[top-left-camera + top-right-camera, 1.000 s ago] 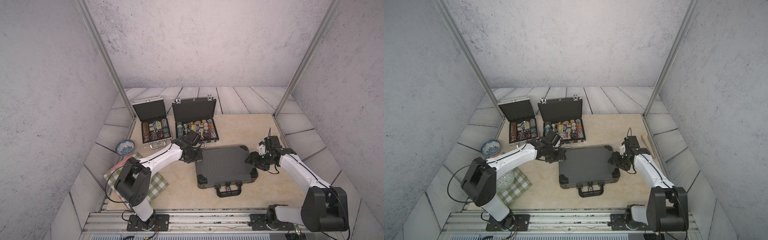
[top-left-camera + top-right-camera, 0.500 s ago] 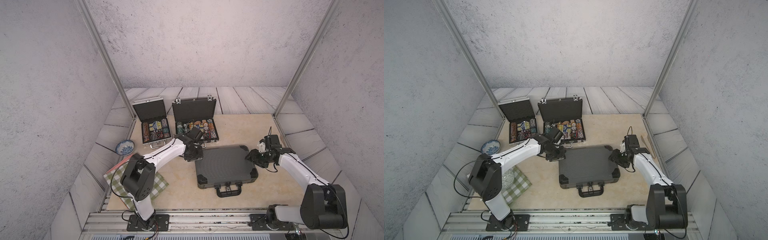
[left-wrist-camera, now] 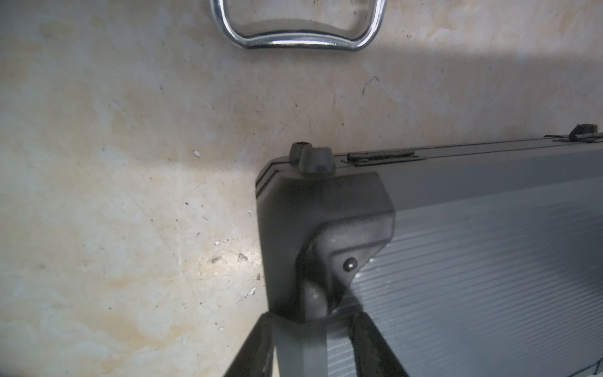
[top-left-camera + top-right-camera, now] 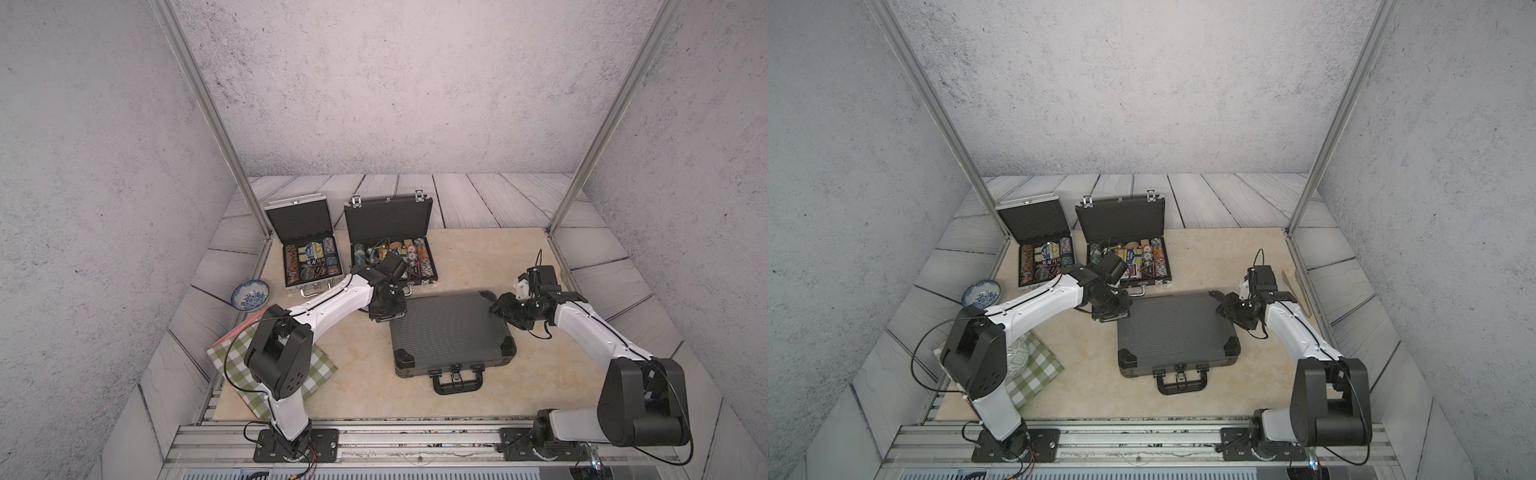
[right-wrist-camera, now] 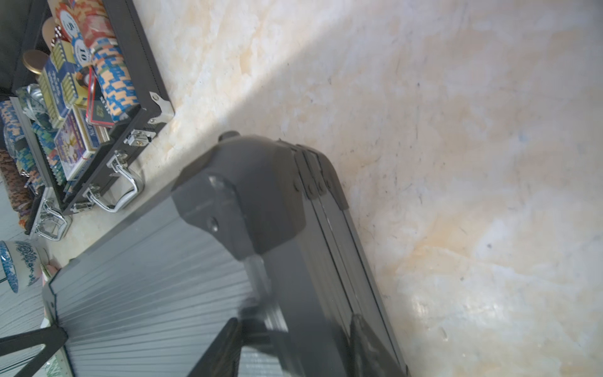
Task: Close the poker set cases
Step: Adjust the poker set case at the center of the board.
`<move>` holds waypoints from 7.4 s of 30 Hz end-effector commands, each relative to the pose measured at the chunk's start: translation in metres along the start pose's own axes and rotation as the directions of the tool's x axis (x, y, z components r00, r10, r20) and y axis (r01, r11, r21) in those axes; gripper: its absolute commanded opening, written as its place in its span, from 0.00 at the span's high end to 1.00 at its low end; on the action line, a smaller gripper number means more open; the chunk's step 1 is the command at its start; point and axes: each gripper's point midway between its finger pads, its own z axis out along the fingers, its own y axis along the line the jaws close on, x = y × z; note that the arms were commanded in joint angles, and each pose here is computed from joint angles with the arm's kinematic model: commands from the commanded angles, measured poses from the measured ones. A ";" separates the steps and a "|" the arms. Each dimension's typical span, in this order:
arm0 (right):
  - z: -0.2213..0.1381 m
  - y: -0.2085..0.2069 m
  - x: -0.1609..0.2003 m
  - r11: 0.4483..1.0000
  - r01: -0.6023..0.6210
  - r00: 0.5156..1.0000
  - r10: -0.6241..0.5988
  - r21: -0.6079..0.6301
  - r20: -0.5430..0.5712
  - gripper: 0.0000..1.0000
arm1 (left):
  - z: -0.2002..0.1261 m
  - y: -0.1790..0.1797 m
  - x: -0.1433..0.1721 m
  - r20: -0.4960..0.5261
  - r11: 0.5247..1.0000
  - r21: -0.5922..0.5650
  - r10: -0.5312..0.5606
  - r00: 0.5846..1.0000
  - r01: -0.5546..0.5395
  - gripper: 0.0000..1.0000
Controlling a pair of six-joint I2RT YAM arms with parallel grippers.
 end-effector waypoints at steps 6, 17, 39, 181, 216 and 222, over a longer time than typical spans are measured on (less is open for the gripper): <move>0.036 -0.008 0.071 0.998 -0.065 0.953 0.061 -0.005 -0.297 0.49 | 0.088 -0.080 -0.019 0.110 0.944 0.319 0.057 0.992 -0.089 0.69; 0.045 -0.006 0.065 0.998 -0.068 0.951 0.060 -0.014 -0.303 0.55 | 0.107 -0.083 -0.021 0.120 0.929 0.359 0.046 0.992 -0.087 0.73; 0.018 -0.036 0.049 0.991 -0.108 0.964 0.124 0.080 -0.236 0.55 | 0.119 -0.125 -0.027 0.098 0.882 0.455 0.083 0.992 -0.118 0.74; 0.056 -0.011 0.121 0.965 -0.178 0.876 0.067 -0.192 -0.478 0.28 | 0.085 -0.055 0.003 -0.015 0.962 0.256 0.098 0.995 -0.091 0.54; 0.022 0.048 0.149 0.975 -0.011 0.849 -0.109 -0.222 -0.517 0.27 | 0.056 -0.037 0.025 -0.001 0.972 0.213 0.107 0.994 -0.104 0.51; 0.008 0.039 0.112 0.989 0.009 0.912 -0.068 -0.145 -0.405 0.18 | 0.042 -0.015 0.028 0.030 0.985 0.135 0.105 0.994 -0.109 0.44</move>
